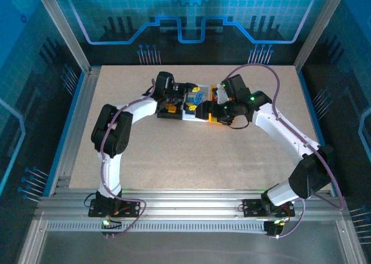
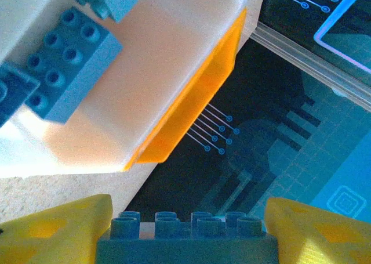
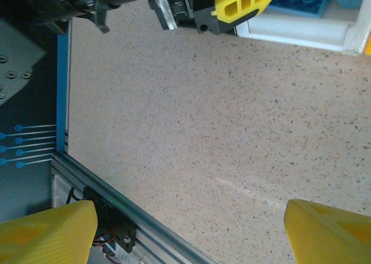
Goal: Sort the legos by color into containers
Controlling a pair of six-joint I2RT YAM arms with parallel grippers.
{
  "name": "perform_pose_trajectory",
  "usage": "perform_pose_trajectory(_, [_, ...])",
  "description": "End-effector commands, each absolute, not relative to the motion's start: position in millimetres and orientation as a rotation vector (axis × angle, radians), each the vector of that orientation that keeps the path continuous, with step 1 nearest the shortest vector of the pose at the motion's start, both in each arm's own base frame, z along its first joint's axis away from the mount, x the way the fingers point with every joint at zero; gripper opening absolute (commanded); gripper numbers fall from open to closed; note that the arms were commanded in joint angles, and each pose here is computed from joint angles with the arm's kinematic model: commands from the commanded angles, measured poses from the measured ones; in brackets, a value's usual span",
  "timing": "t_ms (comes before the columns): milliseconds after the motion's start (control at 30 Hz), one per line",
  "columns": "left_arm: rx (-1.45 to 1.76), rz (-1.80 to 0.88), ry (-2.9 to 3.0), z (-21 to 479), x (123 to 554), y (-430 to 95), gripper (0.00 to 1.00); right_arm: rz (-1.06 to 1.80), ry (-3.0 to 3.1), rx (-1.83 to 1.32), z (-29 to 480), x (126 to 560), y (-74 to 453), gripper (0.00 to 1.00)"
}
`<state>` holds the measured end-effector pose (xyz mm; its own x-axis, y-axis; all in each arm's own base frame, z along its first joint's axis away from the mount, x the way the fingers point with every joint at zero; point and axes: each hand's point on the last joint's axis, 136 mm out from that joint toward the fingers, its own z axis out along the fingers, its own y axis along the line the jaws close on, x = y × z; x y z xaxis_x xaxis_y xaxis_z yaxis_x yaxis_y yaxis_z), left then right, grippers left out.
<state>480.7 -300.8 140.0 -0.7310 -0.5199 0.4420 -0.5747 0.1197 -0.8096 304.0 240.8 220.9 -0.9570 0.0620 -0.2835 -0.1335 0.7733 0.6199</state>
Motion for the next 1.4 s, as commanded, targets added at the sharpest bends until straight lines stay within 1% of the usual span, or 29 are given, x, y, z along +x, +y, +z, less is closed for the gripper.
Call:
perform_pose_trajectory(0, [1.154,1.723,-2.284,143,497,-308,0.68,1.010,2.668,-0.058,231,309,235,0.86])
perform_pose_trajectory(133, [1.174,1.709,-2.270,133,510,-313,0.69,1.032,2.677,-0.028,227,315,226,0.86])
perform_pose_trajectory(400, [1.205,1.667,-2.263,115,521,-316,0.70,1.052,2.698,0.023,214,325,214,0.86])
perform_pose_trajectory(800, [1.228,1.666,-2.271,114,528,-317,0.75,1.068,2.717,0.035,206,331,210,0.86])
perform_pose_trajectory(967, [1.230,1.674,-2.275,119,528,-316,0.81,1.067,2.720,0.034,205,329,209,0.86])
perform_pose_trajectory(1067, [1.232,1.678,-2.280,123,528,-315,0.91,1.064,2.720,0.038,204,326,208,0.87])
perform_pose_trajectory(1100, [1.233,1.677,-2.282,123,527,-315,0.97,1.063,2.717,0.041,205,325,207,0.87])
perform_pose_trajectory(1133, [1.232,1.679,-2.285,125,527,-314,0.99,1.061,2.713,0.041,205,323,206,0.87])
perform_pose_trajectory(1367, [1.218,1.702,-2.309,139,524,-312,0.99,1.056,2.706,0.044,209,316,203,0.87])
